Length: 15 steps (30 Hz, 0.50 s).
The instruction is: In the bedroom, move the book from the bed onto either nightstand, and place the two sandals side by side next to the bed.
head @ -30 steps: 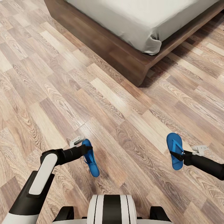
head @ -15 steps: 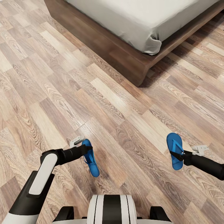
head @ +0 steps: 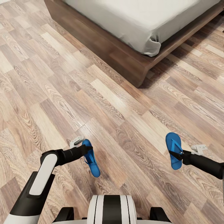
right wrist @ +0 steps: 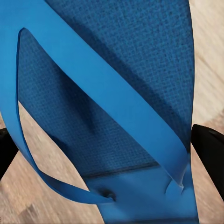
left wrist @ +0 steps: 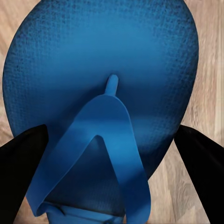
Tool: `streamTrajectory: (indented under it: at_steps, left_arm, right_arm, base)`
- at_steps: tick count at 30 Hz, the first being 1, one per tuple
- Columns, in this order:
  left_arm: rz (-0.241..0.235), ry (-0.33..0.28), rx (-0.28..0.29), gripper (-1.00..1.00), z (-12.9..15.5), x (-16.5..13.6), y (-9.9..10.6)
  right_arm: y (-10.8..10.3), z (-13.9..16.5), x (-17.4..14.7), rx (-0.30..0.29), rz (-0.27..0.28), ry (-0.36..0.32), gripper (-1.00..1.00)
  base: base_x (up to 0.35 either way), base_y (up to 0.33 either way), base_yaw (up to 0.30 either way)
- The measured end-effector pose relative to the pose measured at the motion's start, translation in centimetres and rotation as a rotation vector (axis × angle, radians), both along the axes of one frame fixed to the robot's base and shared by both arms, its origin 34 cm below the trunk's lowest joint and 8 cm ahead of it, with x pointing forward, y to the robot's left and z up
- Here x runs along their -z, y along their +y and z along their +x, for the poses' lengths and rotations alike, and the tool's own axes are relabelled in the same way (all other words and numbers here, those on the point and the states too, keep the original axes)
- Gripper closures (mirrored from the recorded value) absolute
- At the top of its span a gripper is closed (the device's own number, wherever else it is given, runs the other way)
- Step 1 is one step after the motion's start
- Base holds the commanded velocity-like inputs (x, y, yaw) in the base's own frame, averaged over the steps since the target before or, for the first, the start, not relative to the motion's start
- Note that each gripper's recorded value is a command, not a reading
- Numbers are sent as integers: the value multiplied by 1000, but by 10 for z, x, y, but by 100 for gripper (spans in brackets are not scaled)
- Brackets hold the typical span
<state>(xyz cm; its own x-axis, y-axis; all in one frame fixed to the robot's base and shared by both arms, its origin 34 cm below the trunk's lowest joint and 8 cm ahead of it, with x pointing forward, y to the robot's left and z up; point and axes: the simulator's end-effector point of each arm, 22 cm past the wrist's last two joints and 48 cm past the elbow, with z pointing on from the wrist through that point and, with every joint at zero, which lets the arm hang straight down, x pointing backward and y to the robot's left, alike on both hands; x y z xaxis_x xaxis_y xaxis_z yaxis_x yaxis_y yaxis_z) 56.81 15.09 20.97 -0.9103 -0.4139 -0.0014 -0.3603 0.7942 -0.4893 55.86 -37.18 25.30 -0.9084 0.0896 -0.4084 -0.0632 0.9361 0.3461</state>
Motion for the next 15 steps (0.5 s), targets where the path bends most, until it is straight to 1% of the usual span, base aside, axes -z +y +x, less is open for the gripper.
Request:
streamTrajectory:
  at_steps: [15]
  left_arm:
    - [-6, -23, -9, 100, 6, -12, 0]
  right_arm:
    - [2, 6, -11, -3, 4, -21, 100]
  base:
    - [0, 0, 0]
